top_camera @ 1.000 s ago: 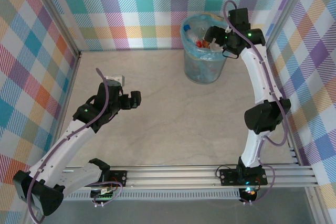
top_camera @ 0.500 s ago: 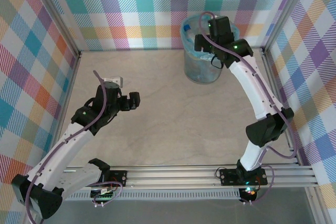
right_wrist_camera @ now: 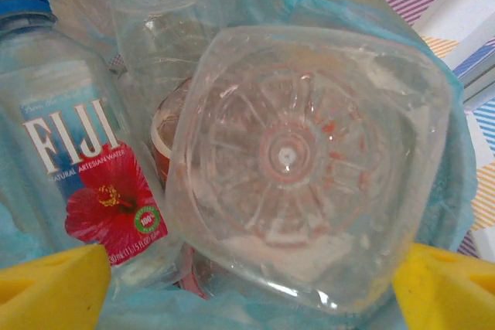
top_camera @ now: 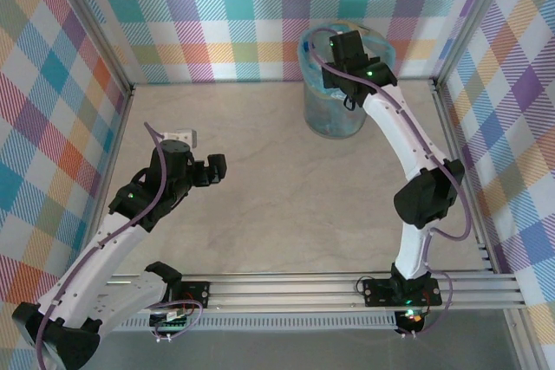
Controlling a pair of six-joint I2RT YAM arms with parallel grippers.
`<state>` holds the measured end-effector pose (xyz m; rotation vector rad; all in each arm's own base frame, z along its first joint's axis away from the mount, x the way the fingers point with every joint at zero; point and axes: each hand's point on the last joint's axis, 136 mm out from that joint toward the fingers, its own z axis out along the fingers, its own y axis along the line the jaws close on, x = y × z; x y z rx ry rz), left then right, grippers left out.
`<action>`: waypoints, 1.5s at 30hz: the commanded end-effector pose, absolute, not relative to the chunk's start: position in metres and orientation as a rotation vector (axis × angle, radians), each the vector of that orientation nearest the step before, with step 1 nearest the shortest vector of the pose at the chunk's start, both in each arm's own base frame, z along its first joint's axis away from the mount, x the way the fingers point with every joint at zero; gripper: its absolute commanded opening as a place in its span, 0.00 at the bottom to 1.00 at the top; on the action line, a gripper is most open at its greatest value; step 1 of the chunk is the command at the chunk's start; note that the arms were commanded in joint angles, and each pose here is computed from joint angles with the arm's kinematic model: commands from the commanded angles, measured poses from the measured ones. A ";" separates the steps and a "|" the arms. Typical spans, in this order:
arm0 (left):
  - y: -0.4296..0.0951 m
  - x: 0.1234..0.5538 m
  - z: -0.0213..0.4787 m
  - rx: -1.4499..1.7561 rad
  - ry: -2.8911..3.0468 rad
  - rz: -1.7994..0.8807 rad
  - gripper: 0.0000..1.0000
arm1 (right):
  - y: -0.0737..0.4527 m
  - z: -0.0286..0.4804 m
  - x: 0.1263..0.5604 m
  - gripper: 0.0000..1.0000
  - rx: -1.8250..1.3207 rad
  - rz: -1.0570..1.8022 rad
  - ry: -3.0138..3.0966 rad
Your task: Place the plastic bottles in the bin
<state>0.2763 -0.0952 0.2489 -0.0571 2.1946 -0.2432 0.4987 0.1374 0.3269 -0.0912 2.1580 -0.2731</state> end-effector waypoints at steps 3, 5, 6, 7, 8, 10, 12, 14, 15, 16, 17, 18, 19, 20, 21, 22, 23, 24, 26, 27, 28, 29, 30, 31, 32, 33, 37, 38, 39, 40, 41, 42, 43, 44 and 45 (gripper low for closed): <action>-0.088 0.272 0.245 -0.090 2.204 -0.223 0.96 | 0.152 0.390 0.503 0.78 -0.092 -0.148 1.999; -0.087 0.272 0.245 -0.091 2.204 -0.216 0.96 | 0.156 0.402 0.505 0.72 -0.103 -0.124 1.963; -0.087 0.273 0.245 -0.092 2.203 -0.214 0.96 | 0.158 0.407 0.507 0.70 -0.112 -0.117 1.949; -0.086 0.273 0.244 -0.093 2.204 -0.212 0.96 | 0.160 0.410 0.510 0.68 -0.120 -0.107 1.938; -0.086 0.273 0.245 -0.094 2.203 -0.209 0.96 | 0.163 0.412 0.513 0.67 -0.128 -0.097 1.931; -0.086 0.273 0.244 -0.093 2.204 -0.211 0.96 | 0.165 0.413 0.523 0.67 -0.138 -0.090 1.922; -0.085 0.273 0.245 -0.099 2.202 -0.209 0.95 | 0.164 0.413 0.533 0.67 -0.138 -0.099 1.916; -0.085 0.273 0.246 -0.100 2.200 -0.210 0.96 | 0.161 0.412 0.543 0.66 -0.128 -0.094 1.913; -0.085 0.272 0.246 -0.099 2.199 -0.208 0.96 | 0.159 0.410 0.548 0.65 -0.120 -0.089 1.918; -0.084 0.272 0.247 -0.099 2.197 -0.205 0.96 | 0.154 0.406 0.552 0.64 -0.103 -0.084 1.930; -0.084 0.271 0.246 -0.100 2.200 -0.203 0.96 | 0.149 0.402 0.555 0.63 -0.089 -0.083 1.942; -0.083 0.271 0.246 -0.103 2.199 -0.199 0.96 | 0.143 0.397 0.556 0.62 -0.070 -0.087 1.961; -0.083 0.270 0.246 -0.102 2.197 -0.199 0.96 | 0.137 0.391 0.558 0.61 -0.052 -0.088 1.981; -0.082 0.270 0.245 -0.105 2.198 -0.199 0.96 | 0.131 0.385 0.559 0.59 -0.034 -0.090 1.998; -0.082 0.269 0.244 -0.106 2.198 -0.197 0.96 | 0.124 0.377 0.559 0.58 -0.016 -0.089 2.019; -0.082 0.269 0.244 -0.104 2.198 -0.201 0.96 | 0.120 0.368 0.561 0.58 -0.001 -0.084 2.038; -0.082 0.269 0.243 -0.106 2.200 -0.200 0.96 | 0.116 0.361 0.561 0.58 0.010 -0.078 2.053; -0.083 0.270 0.242 -0.103 2.204 -0.200 0.96 | 0.112 0.353 0.562 0.58 0.022 -0.070 2.069; -0.084 0.271 0.241 -0.101 2.209 -0.202 0.96 | 0.105 0.338 0.563 0.58 0.053 -0.057 2.099; -0.084 0.271 0.242 -0.101 2.207 -0.206 0.96 | 0.101 0.332 0.563 0.59 0.075 -0.041 2.113; -0.085 0.272 0.242 -0.101 2.209 -0.207 0.95 | 0.098 0.326 0.564 0.61 0.093 -0.024 2.124; -0.085 0.272 0.242 -0.101 2.209 -0.208 0.95 | 0.096 0.322 0.565 0.61 0.107 -0.010 2.129; -0.086 0.272 0.242 -0.101 2.210 -0.208 0.96 | 0.095 0.319 0.565 0.62 0.117 0.003 2.135; -0.085 0.272 0.243 -0.101 2.210 -0.207 0.96 | 0.095 0.317 0.565 0.62 0.121 0.011 2.140; -0.085 0.273 0.243 -0.100 2.210 -0.207 0.96 | 0.096 0.317 0.566 0.64 0.117 0.017 2.139; -0.086 0.272 0.244 -0.100 2.209 -0.208 0.95 | 0.096 0.318 0.565 0.66 0.119 0.024 2.137; -0.084 0.272 0.244 -0.107 2.210 -0.202 0.95 | 0.096 0.317 0.565 0.67 0.119 0.028 2.143; -0.084 0.272 0.243 -0.109 2.211 -0.203 0.95 | 0.096 0.315 0.565 0.68 0.122 0.048 2.153; -0.085 0.272 0.243 -0.109 2.211 -0.206 0.95 | 0.098 0.312 0.563 0.68 0.128 0.078 2.169; -0.085 0.273 0.243 -0.112 2.210 -0.208 0.95 | 0.098 0.308 0.561 0.68 0.138 0.100 2.185; -0.085 0.273 0.244 -0.112 2.210 -0.209 0.95 | 0.098 0.306 0.560 0.70 0.143 0.111 2.197; -0.085 0.273 0.243 -0.111 2.211 -0.208 0.95 | 0.098 0.302 0.559 0.71 0.148 0.116 2.213; -0.086 0.274 0.243 -0.112 2.211 -0.208 0.95 | 0.099 0.300 0.557 0.73 0.149 0.125 2.224; -0.086 0.274 0.244 -0.112 2.210 -0.210 0.95 | 0.101 0.301 0.556 0.75 0.146 0.140 2.227; -0.086 0.275 0.245 -0.110 2.209 -0.207 0.95 | 0.103 0.304 0.555 0.76 0.142 0.160 2.228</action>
